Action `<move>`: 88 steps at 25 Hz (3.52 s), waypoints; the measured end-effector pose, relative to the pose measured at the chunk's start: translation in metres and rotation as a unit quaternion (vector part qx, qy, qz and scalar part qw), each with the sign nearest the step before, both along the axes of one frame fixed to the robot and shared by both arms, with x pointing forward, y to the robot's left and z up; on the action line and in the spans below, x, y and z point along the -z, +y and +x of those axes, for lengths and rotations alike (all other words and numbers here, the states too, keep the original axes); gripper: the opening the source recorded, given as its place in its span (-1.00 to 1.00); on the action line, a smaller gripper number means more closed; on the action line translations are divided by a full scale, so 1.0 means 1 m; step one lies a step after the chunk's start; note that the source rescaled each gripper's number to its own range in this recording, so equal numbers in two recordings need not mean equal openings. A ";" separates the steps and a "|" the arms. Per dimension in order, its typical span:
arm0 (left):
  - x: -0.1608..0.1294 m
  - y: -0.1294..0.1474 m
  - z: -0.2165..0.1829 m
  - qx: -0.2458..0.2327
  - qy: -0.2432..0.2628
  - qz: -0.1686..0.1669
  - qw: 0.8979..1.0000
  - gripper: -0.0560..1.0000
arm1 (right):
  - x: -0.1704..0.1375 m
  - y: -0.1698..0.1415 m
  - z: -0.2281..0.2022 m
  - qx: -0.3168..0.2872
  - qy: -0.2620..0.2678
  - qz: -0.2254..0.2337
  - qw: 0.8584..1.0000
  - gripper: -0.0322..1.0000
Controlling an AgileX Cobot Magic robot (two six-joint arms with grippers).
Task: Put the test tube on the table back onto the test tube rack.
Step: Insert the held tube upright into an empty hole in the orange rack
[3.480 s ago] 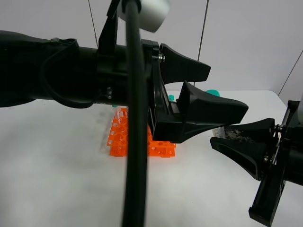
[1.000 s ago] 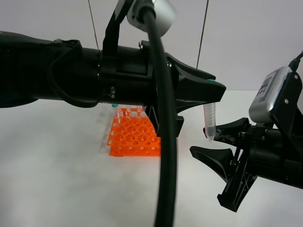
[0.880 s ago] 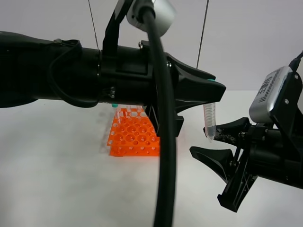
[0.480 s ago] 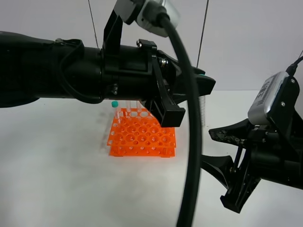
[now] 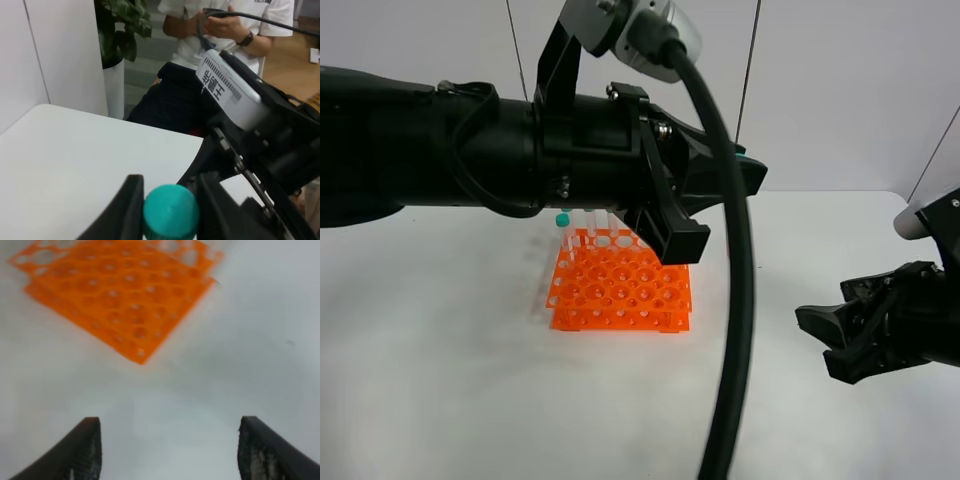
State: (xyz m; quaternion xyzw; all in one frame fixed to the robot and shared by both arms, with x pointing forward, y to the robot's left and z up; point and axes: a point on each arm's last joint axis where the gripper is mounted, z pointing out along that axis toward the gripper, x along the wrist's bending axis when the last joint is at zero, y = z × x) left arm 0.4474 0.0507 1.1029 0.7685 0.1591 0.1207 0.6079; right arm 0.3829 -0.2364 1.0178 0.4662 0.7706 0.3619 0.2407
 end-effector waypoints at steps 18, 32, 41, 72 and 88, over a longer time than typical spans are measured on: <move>0.000 0.000 0.000 -0.002 0.002 0.000 1.000 -0.89 | -0.033 -0.063 0.005 0.267 0.096 -0.062 0.957 1.00; 0.000 0.000 0.000 -0.006 0.019 -0.008 1.000 -0.89 | -0.046 -0.036 -0.019 0.172 0.264 0.019 0.949 1.00; 0.000 0.000 0.000 -0.003 0.021 -0.010 1.000 -0.89 | -0.052 -0.050 -0.036 0.204 0.242 -0.030 0.948 1.00; -0.001 -0.001 -0.003 0.010 0.023 -0.014 1.000 -0.89 | -0.046 -0.065 -0.141 0.184 -0.079 0.029 0.979 1.00; -0.001 -0.002 -0.003 0.014 0.023 -0.016 1.000 -0.89 | -0.036 -0.066 -0.148 0.258 -0.113 0.025 0.959 1.00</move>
